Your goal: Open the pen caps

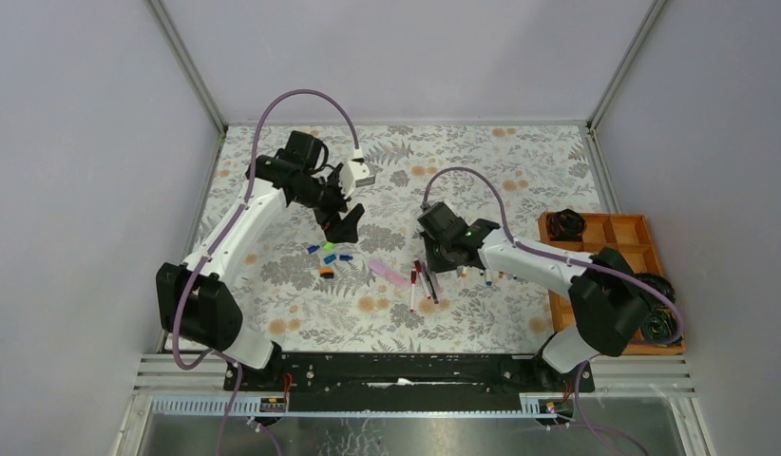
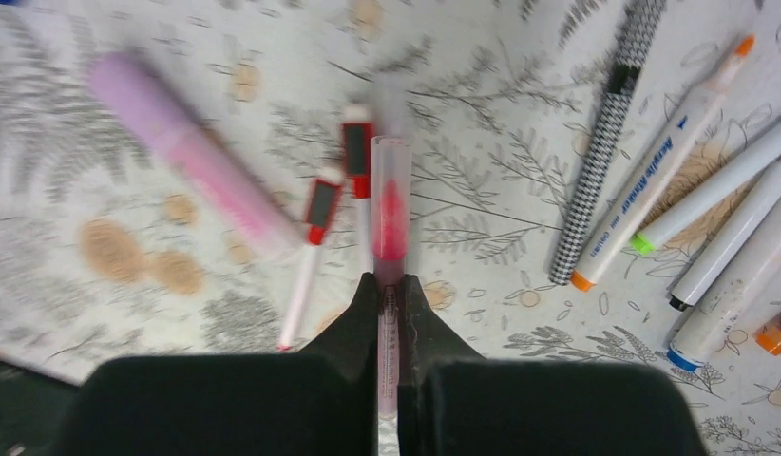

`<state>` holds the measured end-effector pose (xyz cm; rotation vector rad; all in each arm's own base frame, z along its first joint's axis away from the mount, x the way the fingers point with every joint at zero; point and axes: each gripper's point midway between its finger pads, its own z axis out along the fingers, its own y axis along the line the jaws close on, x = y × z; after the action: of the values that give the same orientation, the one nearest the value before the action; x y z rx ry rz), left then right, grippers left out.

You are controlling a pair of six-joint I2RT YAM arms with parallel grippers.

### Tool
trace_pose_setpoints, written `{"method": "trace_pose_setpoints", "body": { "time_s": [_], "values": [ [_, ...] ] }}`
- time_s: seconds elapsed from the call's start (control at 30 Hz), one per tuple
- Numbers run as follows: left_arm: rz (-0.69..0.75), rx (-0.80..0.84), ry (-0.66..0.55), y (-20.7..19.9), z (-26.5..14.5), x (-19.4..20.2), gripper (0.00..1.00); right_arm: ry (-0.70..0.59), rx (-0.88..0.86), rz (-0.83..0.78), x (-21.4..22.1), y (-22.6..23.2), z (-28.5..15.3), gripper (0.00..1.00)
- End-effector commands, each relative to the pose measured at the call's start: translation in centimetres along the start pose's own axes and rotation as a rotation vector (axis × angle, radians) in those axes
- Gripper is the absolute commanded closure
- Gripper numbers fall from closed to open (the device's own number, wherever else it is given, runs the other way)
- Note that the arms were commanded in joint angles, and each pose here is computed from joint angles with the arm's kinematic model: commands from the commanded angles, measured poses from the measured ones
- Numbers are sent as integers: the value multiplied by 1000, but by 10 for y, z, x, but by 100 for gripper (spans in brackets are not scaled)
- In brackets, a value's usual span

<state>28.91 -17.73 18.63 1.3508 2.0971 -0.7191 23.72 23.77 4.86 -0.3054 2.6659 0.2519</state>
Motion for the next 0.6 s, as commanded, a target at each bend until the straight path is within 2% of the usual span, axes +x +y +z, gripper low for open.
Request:
{"method": "trace_pose_setpoints", "body": {
  "time_s": [0.0, 0.23, 0.57],
  "values": [
    [99, 18, -10, -8, -8, -19, 1, -68, -172, -42, -36, 34, -51, 100],
    [190, 101, 91, -32, -1, -4, 1, 15, -490, -46, -44, 77, -102, 100],
    [283, 173, 51, -60, -4, -17, 1, 150, -804, -60, -35, 112, -146, 100]
  ]
}}
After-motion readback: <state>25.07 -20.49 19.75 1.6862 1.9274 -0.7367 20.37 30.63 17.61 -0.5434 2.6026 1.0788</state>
